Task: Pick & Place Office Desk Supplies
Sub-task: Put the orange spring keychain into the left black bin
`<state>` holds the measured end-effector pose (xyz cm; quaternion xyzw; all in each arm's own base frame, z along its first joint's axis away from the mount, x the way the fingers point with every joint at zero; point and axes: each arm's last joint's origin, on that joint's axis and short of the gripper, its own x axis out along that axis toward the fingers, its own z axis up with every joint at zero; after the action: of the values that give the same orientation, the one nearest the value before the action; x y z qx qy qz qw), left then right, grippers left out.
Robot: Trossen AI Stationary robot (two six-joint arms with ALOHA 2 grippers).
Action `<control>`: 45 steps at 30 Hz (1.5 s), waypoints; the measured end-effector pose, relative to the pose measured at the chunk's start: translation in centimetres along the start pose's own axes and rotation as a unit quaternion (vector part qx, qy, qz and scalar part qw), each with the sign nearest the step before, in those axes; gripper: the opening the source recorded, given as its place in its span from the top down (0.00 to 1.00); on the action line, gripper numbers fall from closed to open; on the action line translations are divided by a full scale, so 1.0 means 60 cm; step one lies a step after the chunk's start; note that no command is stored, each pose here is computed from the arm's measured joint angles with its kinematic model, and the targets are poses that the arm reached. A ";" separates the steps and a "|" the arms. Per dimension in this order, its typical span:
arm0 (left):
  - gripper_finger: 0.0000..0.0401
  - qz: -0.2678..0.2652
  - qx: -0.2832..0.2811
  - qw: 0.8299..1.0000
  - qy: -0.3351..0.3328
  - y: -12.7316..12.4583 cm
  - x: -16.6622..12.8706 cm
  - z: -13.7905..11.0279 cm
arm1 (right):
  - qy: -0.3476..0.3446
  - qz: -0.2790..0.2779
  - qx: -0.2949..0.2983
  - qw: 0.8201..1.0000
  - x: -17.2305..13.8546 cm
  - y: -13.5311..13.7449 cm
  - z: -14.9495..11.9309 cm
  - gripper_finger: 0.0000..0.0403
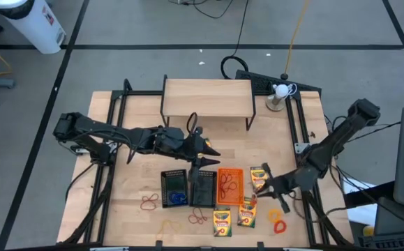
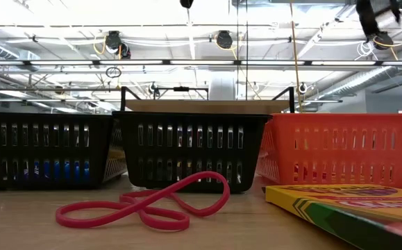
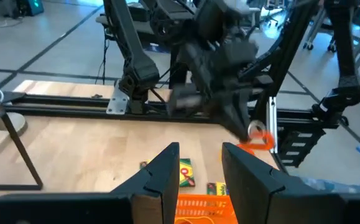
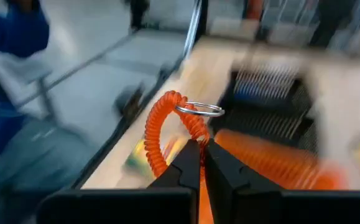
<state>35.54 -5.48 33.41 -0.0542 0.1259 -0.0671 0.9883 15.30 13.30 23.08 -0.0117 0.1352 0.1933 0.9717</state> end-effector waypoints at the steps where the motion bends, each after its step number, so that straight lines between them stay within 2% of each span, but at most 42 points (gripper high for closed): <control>1: 0.70 -0.002 -0.002 1.000 0.001 -0.003 0.000 -0.001 | -0.027 -0.007 -0.021 0.999 -0.003 -0.002 0.010 1.00; 5: 0.70 -0.004 0.015 1.000 -0.015 -0.027 0.007 -0.003 | -0.135 -0.029 -0.095 0.986 -0.017 -0.012 0.051 1.00; 8: 0.70 0.006 0.042 0.998 -0.045 -0.053 0.023 -0.009 | -0.179 -0.058 -0.128 0.974 -0.022 -0.023 0.068 1.00; 15: 0.70 0.029 0.083 0.992 -0.093 -0.101 0.068 -0.042 | -0.131 -0.150 -0.114 0.973 0.002 -0.041 0.052 1.00; 22: 0.70 0.082 0.051 0.990 -0.099 -0.088 0.081 -0.051 | -0.166 -0.186 -0.114 0.962 0.021 -0.052 0.060 1.00; 27: 0.70 0.086 0.040 0.991 -0.099 -0.082 0.082 -0.050 | -0.161 -0.200 -0.114 0.960 0.030 -0.058 0.056 1.00; 33: 0.70 0.085 0.034 0.991 -0.097 -0.082 0.082 -0.051 | -0.143 -0.258 -0.112 0.949 0.035 -0.071 0.052 1.00; 45: 0.70 0.086 0.018 0.992 -0.090 -0.078 0.083 -0.053 | -0.168 -0.265 -0.110 0.943 0.031 -0.073 0.062 1.00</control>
<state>38.95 -11.13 29.73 -0.0310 0.0390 0.0208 0.9985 19.58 10.25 26.01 -0.1211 -0.0606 -0.0587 0.9890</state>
